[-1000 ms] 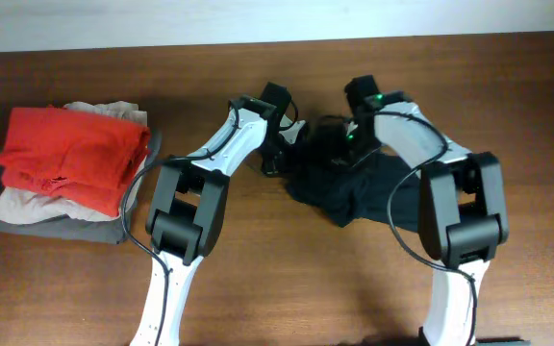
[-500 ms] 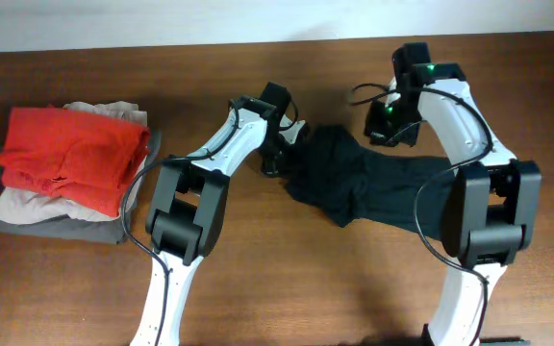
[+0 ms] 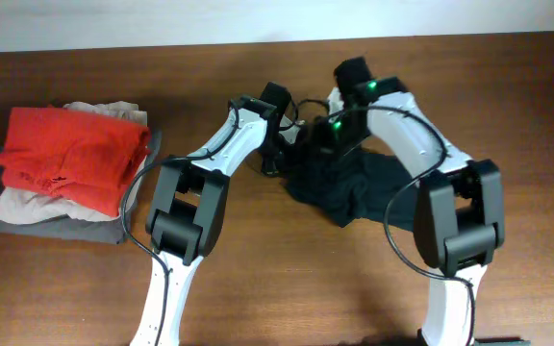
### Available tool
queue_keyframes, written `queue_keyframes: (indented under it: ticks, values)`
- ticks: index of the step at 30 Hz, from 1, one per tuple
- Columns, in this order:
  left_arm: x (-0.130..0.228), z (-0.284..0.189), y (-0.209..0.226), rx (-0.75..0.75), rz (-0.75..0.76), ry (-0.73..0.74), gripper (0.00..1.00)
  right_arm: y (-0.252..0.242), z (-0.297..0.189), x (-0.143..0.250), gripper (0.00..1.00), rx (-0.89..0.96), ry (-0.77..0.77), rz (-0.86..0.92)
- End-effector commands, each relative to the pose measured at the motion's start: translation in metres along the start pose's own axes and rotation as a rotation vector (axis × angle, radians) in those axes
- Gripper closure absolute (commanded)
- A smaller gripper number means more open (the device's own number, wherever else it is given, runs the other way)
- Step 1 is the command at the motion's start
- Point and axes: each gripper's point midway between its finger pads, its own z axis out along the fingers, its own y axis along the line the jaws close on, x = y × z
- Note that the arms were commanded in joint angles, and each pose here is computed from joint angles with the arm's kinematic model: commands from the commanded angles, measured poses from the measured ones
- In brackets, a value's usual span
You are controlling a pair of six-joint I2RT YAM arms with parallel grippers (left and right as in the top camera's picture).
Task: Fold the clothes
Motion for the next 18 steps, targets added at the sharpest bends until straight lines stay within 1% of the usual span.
queue_keyframes:
  ticks: [1,3,10,15,18]
  values:
    - [0.004,-0.001,0.002,-0.030,-0.005,-0.002,0.99,-0.020,0.024,0.007,0.96,0.086,-0.006,0.127]
    - [0.004,-0.001,0.003,-0.030,-0.005,-0.001,0.99,-0.033,0.028,0.008,0.96,0.139,-0.023,0.155]
    - [0.004,-0.001,0.002,-0.030,-0.005,-0.001,1.00,-0.072,0.033,0.007,0.96,0.297,-0.077,0.164]
    - [0.004,-0.001,0.003,-0.030,-0.009,-0.001,1.00,-0.111,0.011,-0.013,0.96,0.477,-0.189,0.183]
    - [0.004,-0.001,0.003,-0.030,-0.009,-0.001,0.99,-0.121,-0.010,-0.030,0.96,0.489,-0.236,0.181]
